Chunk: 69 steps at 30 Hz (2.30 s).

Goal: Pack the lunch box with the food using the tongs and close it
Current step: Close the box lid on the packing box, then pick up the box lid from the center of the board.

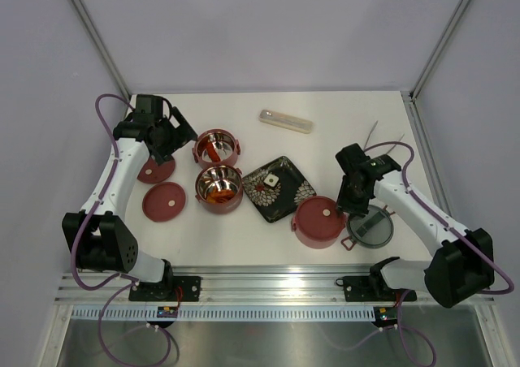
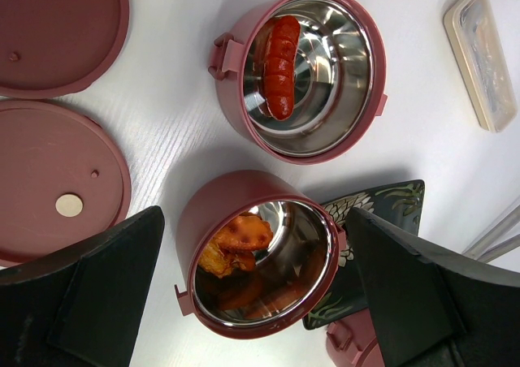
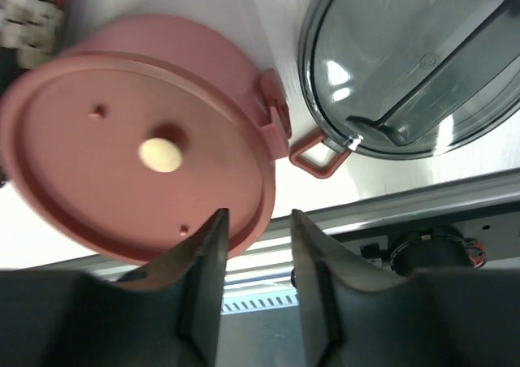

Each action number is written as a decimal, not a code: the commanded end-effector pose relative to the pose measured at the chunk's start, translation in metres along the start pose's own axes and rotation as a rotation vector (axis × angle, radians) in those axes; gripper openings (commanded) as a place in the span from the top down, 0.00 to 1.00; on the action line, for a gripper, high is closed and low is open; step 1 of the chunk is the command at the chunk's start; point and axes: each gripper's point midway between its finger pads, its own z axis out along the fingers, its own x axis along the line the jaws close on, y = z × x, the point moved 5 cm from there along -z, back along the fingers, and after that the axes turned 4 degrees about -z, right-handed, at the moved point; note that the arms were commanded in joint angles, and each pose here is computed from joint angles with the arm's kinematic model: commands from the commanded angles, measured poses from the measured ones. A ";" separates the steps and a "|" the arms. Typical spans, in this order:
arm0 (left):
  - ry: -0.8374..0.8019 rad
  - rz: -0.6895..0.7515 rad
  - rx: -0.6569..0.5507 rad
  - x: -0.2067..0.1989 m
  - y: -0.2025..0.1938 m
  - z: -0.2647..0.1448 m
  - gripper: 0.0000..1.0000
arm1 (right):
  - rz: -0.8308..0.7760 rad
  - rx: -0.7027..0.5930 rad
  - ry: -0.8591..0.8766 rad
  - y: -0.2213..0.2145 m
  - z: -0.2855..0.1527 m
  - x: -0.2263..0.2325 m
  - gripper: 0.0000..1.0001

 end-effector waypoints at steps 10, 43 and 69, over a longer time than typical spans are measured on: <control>-0.051 0.007 -0.041 -0.005 0.006 -0.016 0.01 | -0.188 -0.160 0.058 0.013 -0.028 0.045 0.60; -0.038 0.015 -0.060 -0.002 0.006 -0.027 0.01 | -0.346 -0.102 0.080 0.019 0.026 0.095 0.52; 0.359 -0.230 -0.144 0.092 0.034 -0.011 0.14 | -0.385 -0.341 0.122 0.063 -0.063 0.110 0.51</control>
